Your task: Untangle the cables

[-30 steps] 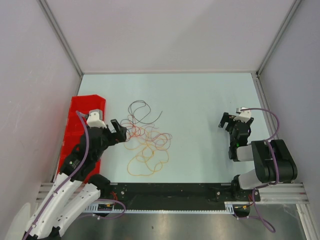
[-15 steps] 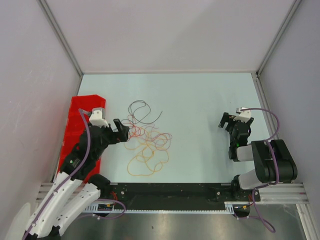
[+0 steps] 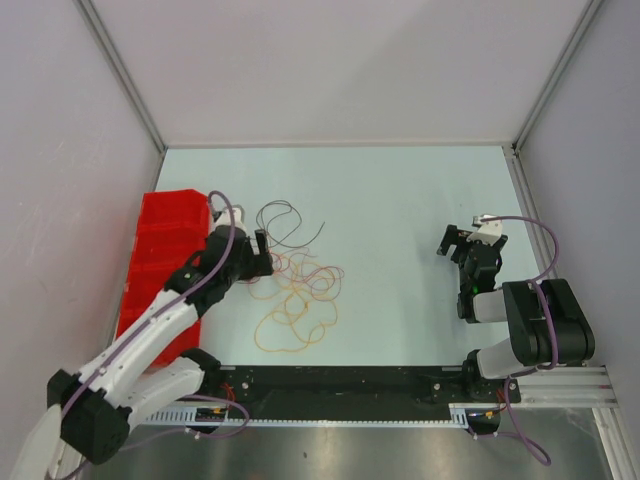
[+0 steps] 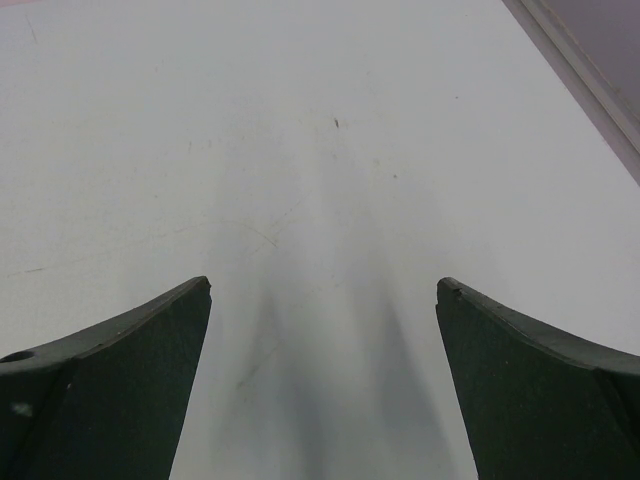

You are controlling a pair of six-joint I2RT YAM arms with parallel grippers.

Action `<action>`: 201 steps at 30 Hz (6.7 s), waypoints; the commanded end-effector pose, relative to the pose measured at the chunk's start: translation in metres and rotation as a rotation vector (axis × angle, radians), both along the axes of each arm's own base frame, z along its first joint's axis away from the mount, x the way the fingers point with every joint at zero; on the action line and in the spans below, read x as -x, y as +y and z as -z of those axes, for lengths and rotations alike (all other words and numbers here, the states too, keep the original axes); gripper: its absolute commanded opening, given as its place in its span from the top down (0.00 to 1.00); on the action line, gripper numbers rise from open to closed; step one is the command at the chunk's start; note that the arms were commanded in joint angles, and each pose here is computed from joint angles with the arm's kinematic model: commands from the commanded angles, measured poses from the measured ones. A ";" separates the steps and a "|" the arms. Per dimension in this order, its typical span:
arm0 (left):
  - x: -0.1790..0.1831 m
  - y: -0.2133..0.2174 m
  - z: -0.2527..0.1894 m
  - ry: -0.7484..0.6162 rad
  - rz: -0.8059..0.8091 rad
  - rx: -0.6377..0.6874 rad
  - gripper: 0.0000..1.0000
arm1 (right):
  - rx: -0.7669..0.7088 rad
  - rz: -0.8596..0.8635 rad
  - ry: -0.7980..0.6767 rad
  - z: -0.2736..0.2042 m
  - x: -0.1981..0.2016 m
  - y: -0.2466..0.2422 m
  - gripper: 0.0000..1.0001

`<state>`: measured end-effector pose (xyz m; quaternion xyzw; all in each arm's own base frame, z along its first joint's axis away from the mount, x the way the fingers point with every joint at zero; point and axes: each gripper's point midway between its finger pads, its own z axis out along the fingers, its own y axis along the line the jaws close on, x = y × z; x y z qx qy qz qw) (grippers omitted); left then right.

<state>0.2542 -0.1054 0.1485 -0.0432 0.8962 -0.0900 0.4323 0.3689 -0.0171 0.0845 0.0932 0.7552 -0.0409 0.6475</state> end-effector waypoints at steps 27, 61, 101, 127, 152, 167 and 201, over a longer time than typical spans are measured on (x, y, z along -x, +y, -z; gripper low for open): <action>-0.161 -0.089 0.070 0.125 0.111 -0.221 0.33 | 0.005 -0.007 -0.034 -0.011 -0.009 -0.001 0.00; -0.013 -0.088 -0.346 -0.613 0.498 0.233 1.00 | -0.279 -0.074 -0.119 -0.133 0.006 0.047 0.00; -0.004 -0.072 -0.337 -0.419 0.222 0.516 1.00 | -0.224 -1.093 -0.346 -0.307 0.162 0.427 0.20; -0.044 -0.040 -0.285 -0.376 0.117 0.484 0.99 | -0.177 -1.082 -0.494 -0.355 0.142 0.457 1.00; -0.007 0.022 -0.202 -0.379 -0.001 0.271 0.27 | -0.121 -1.095 -0.735 -0.539 0.077 0.473 1.00; 0.047 0.055 -0.273 -0.828 -0.003 0.197 0.25 | -0.213 -1.198 -0.688 -0.519 0.086 0.501 1.00; 0.080 -0.067 -0.356 -1.101 0.846 0.293 0.21 | -0.298 -1.831 -0.218 -0.481 0.221 0.420 1.00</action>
